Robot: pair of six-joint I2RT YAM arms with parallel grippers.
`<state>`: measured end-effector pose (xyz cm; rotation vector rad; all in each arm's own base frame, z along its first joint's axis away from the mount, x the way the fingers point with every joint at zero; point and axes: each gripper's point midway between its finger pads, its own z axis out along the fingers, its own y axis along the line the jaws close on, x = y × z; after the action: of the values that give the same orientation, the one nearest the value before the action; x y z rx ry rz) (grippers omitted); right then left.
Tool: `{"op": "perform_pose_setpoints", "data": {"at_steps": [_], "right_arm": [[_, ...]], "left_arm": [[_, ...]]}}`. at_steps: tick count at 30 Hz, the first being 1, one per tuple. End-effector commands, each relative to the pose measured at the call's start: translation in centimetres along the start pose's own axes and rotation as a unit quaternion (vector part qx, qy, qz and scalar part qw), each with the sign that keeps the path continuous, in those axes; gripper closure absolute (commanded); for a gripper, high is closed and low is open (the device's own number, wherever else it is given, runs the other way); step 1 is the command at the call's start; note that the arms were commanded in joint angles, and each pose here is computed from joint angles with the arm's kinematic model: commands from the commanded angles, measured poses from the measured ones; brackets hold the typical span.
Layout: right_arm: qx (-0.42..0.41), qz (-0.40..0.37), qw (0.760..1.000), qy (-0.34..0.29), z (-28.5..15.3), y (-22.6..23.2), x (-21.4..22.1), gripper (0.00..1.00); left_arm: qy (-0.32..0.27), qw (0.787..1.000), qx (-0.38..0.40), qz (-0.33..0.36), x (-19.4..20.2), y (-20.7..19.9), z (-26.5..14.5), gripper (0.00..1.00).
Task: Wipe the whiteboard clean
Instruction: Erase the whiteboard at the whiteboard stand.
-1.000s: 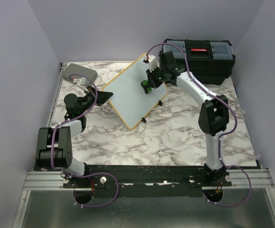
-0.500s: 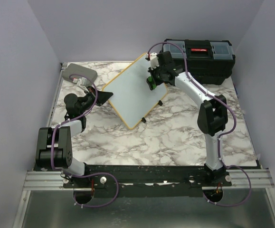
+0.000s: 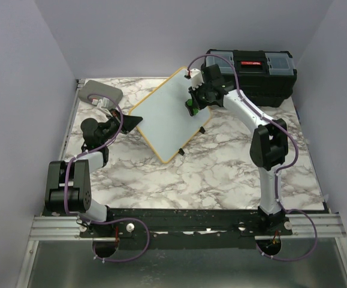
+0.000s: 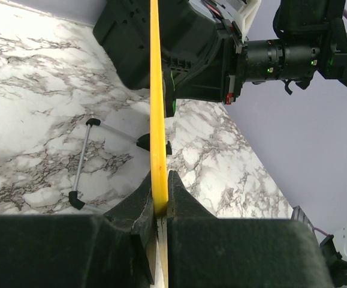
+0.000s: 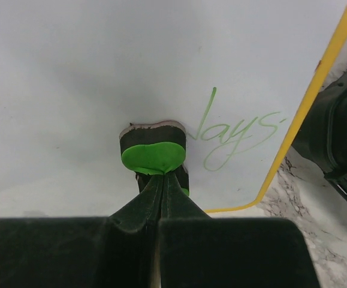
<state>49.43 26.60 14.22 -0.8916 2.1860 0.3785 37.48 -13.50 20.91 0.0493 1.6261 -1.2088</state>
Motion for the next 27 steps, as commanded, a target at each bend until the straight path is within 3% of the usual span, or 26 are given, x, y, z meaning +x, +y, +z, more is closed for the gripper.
{"op": "perform_pose_setpoints", "data": {"at_steps": [1,16,27], "right_arm": [[-0.075,-0.009,0.996,0.038,1.0,2.9,2.7,0.99],[0.017,0.021,0.996,-0.084,-0.1,-0.3,-4.8,0.99],[0.05,0.025,0.993,-0.101,-0.4,-1.6,-6.1,0.99]], "left_arm": [[0.039,0.998,0.04,0.003,1.3,-1.5,-0.2,1.0],[0.04,0.998,0.041,0.003,1.3,-1.6,-0.2,1.0],[0.04,0.998,0.041,0.003,1.2,-1.5,-0.1,1.0]]}}
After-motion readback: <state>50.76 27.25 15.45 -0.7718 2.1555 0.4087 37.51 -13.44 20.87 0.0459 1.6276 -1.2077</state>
